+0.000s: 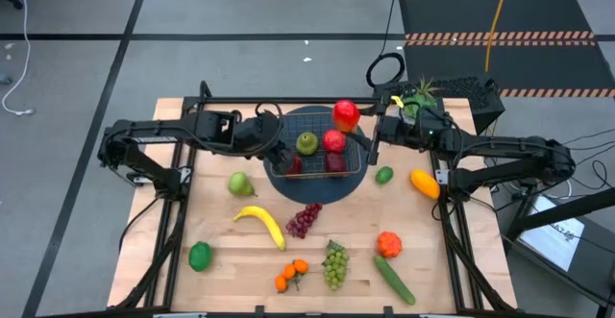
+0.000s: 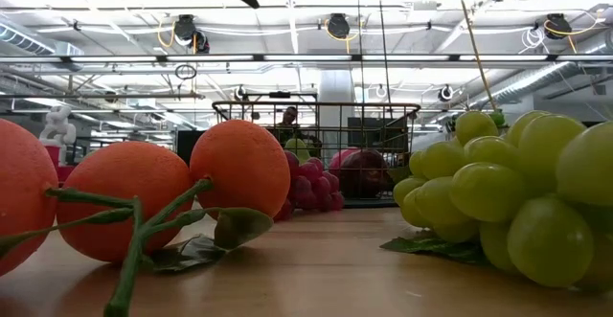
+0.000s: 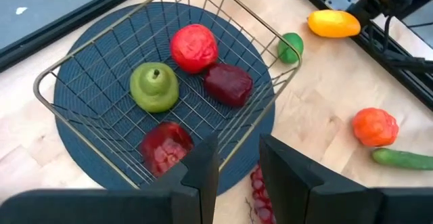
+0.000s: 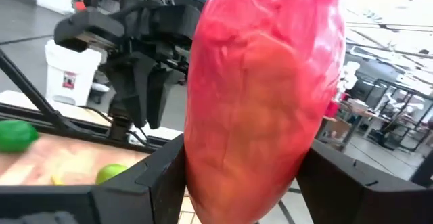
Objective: Build produce basket
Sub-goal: Put the orange mango into the wire basket, then put the orange pumpkin into the wire basket
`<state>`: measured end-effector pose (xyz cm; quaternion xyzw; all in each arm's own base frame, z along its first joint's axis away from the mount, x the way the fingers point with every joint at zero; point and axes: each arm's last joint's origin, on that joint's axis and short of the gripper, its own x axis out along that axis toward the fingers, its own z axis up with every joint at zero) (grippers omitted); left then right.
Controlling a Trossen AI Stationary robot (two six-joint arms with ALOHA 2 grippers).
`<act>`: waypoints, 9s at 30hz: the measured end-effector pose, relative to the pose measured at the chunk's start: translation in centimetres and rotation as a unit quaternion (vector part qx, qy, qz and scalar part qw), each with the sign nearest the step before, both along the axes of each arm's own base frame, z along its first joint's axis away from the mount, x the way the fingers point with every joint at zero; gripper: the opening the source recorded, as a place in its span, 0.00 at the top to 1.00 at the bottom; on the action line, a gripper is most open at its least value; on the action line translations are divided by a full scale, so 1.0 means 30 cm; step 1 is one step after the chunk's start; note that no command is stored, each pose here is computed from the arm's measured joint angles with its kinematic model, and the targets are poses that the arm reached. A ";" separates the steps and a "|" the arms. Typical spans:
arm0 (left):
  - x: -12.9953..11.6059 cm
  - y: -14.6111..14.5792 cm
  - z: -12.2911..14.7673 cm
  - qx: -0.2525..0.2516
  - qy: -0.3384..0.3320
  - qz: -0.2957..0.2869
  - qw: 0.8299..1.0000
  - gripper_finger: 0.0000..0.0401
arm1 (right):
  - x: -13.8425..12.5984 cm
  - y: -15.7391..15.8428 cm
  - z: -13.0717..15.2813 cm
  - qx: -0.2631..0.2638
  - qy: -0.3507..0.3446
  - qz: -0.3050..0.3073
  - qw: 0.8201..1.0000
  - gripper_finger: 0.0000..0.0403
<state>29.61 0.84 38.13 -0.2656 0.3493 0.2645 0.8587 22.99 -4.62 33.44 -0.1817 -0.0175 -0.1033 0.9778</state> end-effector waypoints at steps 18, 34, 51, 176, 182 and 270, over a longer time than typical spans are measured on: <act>-0.001 0.020 0.000 0.010 0.004 -0.002 1.000 0.74 | -0.020 -0.077 0.003 0.465 -0.152 -0.060 0.870 0.43; -0.217 0.033 0.123 0.094 -0.001 -0.124 0.988 0.74 | 0.000 -0.068 -0.038 0.688 -0.230 -0.093 0.681 0.43; -0.508 0.026 -0.025 0.057 -0.116 -0.104 0.986 0.74 | 0.264 -0.008 0.039 0.663 -0.196 -0.128 0.711 0.43; -0.102 -0.314 -0.134 -0.152 -0.263 -0.037 0.952 0.74 | -0.143 0.530 -0.116 0.363 0.549 -0.015 0.753 0.15; -0.083 -0.388 -0.149 -0.155 -0.291 -0.023 0.944 0.74 | -0.217 0.539 -0.228 0.276 0.570 0.049 0.773 0.10; -0.061 -0.385 -0.176 -0.111 -0.285 0.002 0.952 0.74 | -0.087 0.464 -0.359 0.726 0.064 0.232 0.644 0.25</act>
